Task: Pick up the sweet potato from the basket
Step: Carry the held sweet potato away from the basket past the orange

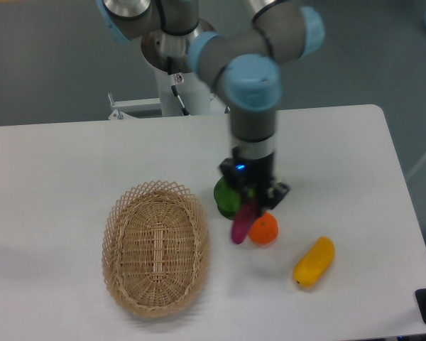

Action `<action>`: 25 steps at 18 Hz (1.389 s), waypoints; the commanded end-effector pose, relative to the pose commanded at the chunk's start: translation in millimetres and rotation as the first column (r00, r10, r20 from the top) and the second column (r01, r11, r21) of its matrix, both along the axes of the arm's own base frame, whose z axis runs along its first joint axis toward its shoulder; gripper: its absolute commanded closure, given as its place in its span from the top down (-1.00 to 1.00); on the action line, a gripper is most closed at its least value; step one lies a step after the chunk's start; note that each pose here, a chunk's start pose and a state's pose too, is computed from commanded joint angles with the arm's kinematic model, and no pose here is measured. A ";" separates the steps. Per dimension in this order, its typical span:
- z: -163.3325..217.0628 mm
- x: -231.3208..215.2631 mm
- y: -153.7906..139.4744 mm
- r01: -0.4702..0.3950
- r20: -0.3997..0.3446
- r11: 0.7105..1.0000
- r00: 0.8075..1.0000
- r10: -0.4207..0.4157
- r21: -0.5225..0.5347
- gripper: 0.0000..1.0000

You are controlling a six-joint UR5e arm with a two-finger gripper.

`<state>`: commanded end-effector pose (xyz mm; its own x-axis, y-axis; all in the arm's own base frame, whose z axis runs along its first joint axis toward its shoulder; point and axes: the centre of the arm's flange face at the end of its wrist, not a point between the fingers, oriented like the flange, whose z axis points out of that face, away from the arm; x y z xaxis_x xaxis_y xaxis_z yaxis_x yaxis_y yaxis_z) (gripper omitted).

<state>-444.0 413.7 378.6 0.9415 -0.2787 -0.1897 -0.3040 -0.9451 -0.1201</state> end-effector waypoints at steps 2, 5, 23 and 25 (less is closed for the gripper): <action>7.9 -18.2 -15.9 0.011 -0.021 1.000 1.000 -0.011 -0.001 -0.35; 14.0 -34.8 -32.3 0.032 -0.029 0.999 0.999 -0.033 -0.012 -0.35; 18.6 -33.7 -28.1 0.046 -0.036 0.999 0.998 -0.046 -0.004 -0.35; 16.9 -33.7 -29.1 0.044 -0.032 0.999 0.998 -0.044 -0.006 -0.35</action>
